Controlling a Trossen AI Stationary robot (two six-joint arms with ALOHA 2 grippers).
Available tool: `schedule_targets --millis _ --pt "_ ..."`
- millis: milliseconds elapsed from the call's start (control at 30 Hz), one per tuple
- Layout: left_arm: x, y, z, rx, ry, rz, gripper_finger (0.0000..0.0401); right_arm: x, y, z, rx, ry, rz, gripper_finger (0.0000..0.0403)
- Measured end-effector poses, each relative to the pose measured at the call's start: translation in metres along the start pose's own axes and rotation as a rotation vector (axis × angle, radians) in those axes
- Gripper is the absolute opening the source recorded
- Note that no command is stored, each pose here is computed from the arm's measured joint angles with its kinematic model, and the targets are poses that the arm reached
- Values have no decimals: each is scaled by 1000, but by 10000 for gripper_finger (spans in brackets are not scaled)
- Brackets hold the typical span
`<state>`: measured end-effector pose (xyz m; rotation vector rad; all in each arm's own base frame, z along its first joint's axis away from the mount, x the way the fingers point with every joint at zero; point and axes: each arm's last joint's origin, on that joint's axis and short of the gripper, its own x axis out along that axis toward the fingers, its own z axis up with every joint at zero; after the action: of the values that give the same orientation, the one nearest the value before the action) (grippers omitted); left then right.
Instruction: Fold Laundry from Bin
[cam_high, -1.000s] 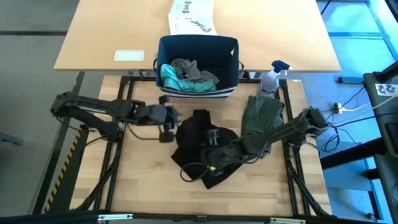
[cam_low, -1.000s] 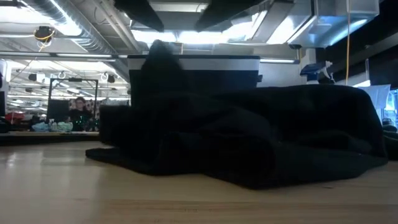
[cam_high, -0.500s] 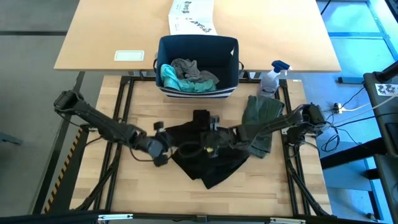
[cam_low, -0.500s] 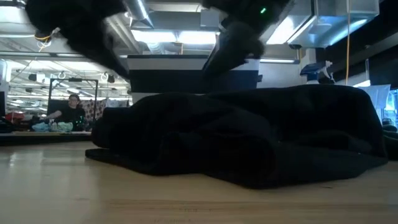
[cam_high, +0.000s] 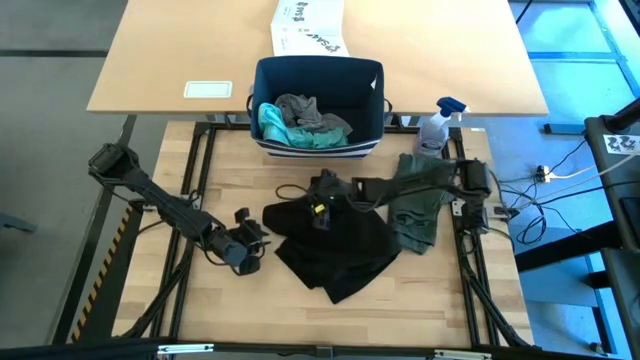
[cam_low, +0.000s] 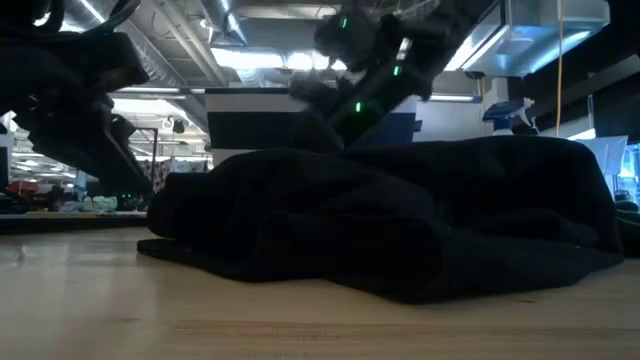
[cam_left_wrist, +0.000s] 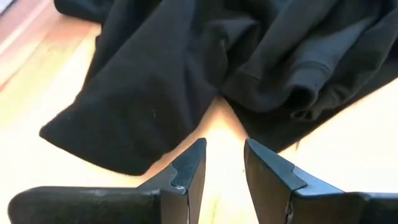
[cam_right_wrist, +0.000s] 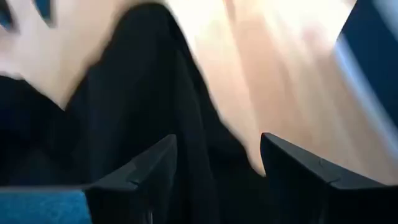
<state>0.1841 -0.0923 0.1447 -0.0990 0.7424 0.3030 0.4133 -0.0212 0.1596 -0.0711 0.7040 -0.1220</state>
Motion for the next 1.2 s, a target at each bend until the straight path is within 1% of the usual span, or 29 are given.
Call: schedule_targets --millis 67,133,233,333,467,500,533,700,833,900,967,1033,1133,1200 --pt "0 0 1 4 -15 15 104 5 0 -6 2 31 16 232" --pt "0 1 1 9 -33 39 104 7 1 -8 -4 33 21 226" --pt "0 2 2 18 -63 79 104 10 2 -11 -7 51 35 195" --pt "0 2 3 20 -84 95 104 10 2 -13 -17 69 46 139" --pt "1 2 5 5 -94 92 104 6 3 -14 -62 104 29 40" --pt "1 3 6 1 -94 90 104 2 5 -11 -73 100 24 21" --pt "1 3 6 0 -93 91 104 -5 6 -7 -89 97 7 12" --pt "4 7 9 -20 -105 117 104 -55 27 17 -194 68 -173 27" --pt "6 9 14 -78 -132 130 104 -109 45 29 -255 63 -324 9" --pt "7 10 17 -103 -148 129 104 -137 52 31 -256 66 -402 6" --pt "9 12 19 -115 -156 131 108 -165 58 28 -230 72 -470 11" --pt "10 14 21 -131 -154 132 115 -192 62 21 -171 69 -519 16" --pt "14 18 25 -168 -150 109 132 -225 70 8 -46 56 -543 13" --pt "17 19 29 -199 -146 69 145 -238 79 -2 13 58 -540 7"
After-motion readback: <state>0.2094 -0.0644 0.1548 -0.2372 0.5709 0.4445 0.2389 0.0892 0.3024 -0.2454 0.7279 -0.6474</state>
